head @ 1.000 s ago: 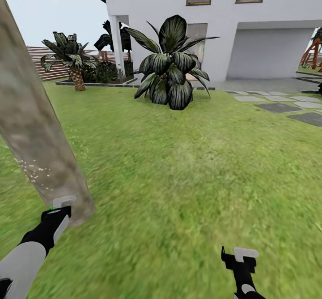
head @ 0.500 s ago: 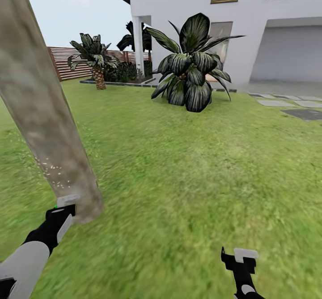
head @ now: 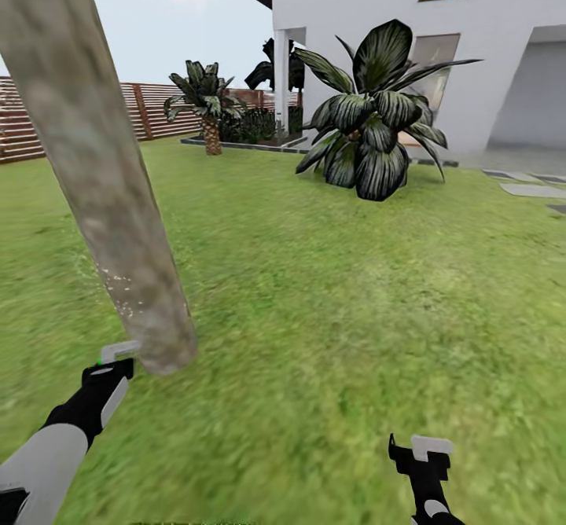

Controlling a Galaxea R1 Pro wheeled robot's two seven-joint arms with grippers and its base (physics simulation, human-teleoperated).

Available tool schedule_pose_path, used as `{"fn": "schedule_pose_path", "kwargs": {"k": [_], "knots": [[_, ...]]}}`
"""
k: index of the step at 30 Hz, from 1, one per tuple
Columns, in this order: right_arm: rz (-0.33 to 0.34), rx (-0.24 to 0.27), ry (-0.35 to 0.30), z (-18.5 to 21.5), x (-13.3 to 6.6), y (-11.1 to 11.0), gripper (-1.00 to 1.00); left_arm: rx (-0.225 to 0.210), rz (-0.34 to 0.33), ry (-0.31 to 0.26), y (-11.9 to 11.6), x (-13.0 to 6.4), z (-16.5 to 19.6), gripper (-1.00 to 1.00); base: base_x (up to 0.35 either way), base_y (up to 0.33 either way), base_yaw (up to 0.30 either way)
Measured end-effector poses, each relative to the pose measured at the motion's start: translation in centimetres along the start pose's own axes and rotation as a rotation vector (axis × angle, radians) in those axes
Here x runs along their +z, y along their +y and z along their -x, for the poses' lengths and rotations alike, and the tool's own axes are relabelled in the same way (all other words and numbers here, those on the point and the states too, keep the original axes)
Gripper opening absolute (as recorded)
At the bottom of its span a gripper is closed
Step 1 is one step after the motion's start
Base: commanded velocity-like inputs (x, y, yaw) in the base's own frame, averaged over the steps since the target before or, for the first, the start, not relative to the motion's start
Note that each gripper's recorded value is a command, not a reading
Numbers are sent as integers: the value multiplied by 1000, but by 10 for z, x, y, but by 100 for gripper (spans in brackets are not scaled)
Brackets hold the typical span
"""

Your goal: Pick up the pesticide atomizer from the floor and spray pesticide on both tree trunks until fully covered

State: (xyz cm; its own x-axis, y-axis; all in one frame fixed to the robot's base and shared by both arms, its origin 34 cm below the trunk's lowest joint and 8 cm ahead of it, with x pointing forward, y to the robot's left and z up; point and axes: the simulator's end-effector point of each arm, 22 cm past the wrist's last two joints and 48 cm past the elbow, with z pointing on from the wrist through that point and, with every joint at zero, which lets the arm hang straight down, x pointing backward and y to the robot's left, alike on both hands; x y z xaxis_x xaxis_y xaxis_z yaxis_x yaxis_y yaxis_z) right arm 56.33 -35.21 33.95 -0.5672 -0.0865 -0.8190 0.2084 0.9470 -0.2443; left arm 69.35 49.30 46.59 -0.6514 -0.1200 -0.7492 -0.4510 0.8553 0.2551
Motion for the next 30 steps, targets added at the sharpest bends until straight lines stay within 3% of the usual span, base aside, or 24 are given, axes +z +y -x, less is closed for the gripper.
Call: {"fn": "schedule_pose_path", "kwargs": {"k": [4, 9, 25, 30], "knots": [[0, -1, 0, 0, 0, 0, 100, -19, -4, -93, -1, -1, 15, -100, 81, -256, 276], [0, 0, 0, 0, 0, 0, 100, -17, -12, -92, -8, -3, 13, -100, 230, -189, 215], [-4, -1, -2, 1, 1, -3, 100, -17, -26, -95, -18, -6, 14, -100, 196, -215, 14], [-6, -2, -2, 1, 1, -4, 100, -23, -55, -108, -39, -12, 24, -100, 177, -229, 246]]}}
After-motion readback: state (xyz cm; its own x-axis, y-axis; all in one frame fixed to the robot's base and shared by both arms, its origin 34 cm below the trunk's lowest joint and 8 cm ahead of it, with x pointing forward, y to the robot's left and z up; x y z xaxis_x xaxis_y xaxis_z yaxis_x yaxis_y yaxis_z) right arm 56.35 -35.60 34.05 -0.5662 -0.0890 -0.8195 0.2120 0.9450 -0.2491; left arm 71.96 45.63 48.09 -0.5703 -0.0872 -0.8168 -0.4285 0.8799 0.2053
